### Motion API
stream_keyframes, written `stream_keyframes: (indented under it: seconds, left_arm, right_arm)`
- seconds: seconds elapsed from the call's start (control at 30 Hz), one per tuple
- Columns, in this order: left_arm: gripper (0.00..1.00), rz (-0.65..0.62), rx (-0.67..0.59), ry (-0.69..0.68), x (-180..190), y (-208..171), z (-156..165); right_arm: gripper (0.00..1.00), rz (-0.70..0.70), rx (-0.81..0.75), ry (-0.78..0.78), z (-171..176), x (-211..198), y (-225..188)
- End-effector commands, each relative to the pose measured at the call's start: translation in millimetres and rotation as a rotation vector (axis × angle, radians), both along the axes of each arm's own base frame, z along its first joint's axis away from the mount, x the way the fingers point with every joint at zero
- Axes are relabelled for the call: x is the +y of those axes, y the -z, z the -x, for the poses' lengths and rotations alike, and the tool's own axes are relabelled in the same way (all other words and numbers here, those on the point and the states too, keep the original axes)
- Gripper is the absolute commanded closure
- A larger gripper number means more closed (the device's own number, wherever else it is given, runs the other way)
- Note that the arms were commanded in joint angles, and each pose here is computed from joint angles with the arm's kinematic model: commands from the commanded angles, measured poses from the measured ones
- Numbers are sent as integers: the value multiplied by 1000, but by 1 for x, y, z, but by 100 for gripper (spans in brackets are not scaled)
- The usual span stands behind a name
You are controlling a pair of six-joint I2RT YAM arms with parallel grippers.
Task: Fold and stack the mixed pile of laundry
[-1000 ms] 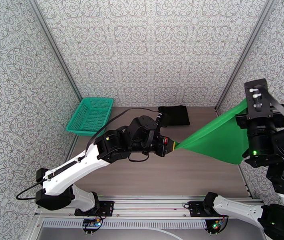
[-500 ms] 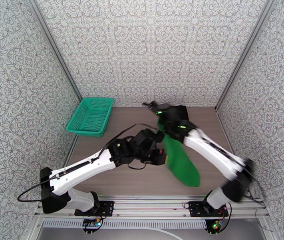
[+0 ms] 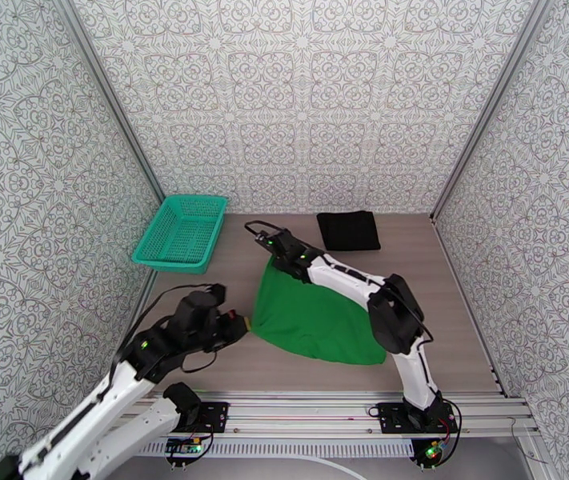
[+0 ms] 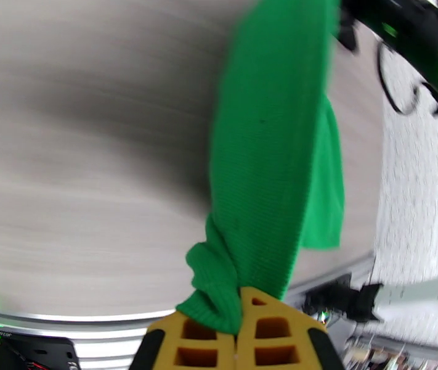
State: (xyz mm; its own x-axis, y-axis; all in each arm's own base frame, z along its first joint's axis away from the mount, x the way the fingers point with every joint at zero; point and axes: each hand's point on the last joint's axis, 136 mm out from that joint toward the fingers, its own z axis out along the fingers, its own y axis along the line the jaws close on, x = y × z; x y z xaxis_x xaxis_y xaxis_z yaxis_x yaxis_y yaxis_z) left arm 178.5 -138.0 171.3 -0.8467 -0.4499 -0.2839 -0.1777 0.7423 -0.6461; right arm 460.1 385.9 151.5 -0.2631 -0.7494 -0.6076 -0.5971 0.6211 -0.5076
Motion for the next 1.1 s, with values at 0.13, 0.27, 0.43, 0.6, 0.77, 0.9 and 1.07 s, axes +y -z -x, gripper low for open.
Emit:
stream_keyframes:
  seconds: [0.13,0.27,0.43,0.6,0.77,0.9,1.07]
  left_arm:
    - [100,25,92,-39,14,43,-4]
    - [100,35,55,-60,17,38,-19]
    - [100,40,21,-97,27,28,-34]
    - [100,96,13,-169,34,27,-43]
    - [100,211,64,-302,42,40,-40]
    - [68,323,102,-414,47,50,-30]
    - [34,344,61,-542,66,45,-18]
  right_arm:
    - [35,-140,59,97,10,2,-24]
    - [13,-205,39,215,40,-48,-66]
    - [3,-252,89,361,103,-125,-72]
    - [1,-297,244,562,177,-199,-24]
    - [1,-424,399,630,222,-217,18]
    - [1,-424,416,632,219,-212,28]
    - [1,-419,440,583,205,-188,27]
